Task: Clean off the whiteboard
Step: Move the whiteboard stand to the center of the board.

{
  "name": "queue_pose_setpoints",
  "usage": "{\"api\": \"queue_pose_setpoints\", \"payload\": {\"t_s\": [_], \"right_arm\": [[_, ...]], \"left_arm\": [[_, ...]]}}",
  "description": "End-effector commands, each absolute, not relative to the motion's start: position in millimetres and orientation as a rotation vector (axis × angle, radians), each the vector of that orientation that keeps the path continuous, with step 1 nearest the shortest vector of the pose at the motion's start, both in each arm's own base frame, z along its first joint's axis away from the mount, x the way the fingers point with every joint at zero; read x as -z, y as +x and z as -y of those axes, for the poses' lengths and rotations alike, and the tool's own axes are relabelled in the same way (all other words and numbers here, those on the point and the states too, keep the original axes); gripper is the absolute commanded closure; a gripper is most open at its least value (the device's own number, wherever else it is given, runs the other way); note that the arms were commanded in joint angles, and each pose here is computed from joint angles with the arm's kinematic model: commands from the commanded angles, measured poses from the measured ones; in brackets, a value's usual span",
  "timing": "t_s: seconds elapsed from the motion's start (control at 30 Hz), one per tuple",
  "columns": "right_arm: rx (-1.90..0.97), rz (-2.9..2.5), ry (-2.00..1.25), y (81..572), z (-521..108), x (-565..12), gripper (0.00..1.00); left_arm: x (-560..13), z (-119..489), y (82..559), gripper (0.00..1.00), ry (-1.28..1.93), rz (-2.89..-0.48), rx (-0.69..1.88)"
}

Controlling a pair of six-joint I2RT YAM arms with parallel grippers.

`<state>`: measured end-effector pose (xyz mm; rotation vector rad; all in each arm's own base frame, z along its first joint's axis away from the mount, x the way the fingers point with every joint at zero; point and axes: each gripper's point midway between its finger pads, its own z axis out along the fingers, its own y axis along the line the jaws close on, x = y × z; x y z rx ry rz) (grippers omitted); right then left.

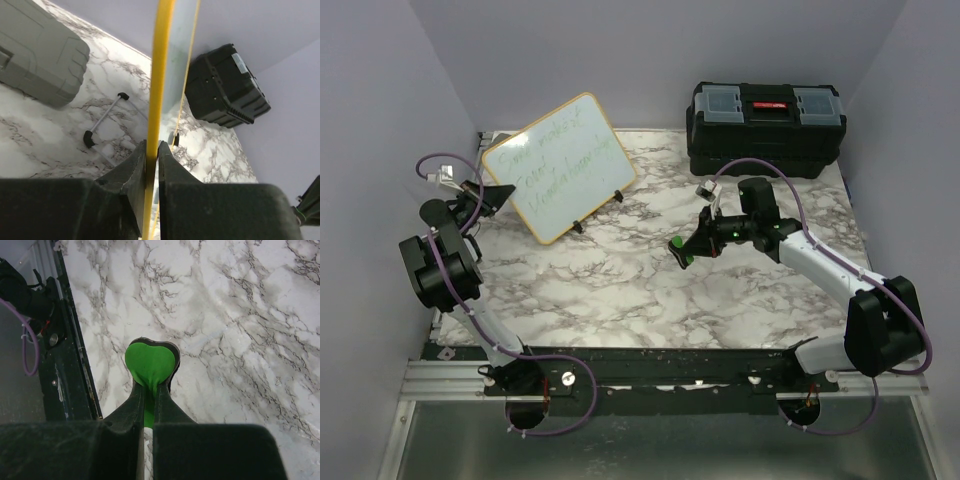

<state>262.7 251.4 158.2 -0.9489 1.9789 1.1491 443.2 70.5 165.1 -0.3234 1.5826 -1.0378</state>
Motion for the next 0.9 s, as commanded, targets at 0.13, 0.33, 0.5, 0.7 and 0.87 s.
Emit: {"api": "queue_pose_setpoints", "payload": {"t_s": [0.13, 0.33, 0.5, 0.7, 0.87], "right_arm": [[-1.143, -1.944, -0.956, 267, -251, -165, 0.98], [-1.141, -1.942, -0.955, 267, -251, -166, 0.97], [-1.135, -1.939, -0.954, 267, -250, -167, 0.97], [-1.13, -1.933, -0.952, 268, -249, -169, 0.98], [-1.129, -1.927, -0.954, 267, -249, -170, 0.97]], "left_arm": [[-173, -63, 442, 1.0, -0.248, -1.541, 1.083], [-176, -60, 440, 1.0, -0.225, -1.532, 1.09], [-178, -56, 437, 1.0, -0.204, -1.53, 1.106], [-178, -50, 431, 1.0, -0.193, -1.536, 1.134], [-178, -47, 425, 1.0, -0.189, -1.54, 1.14]]}}
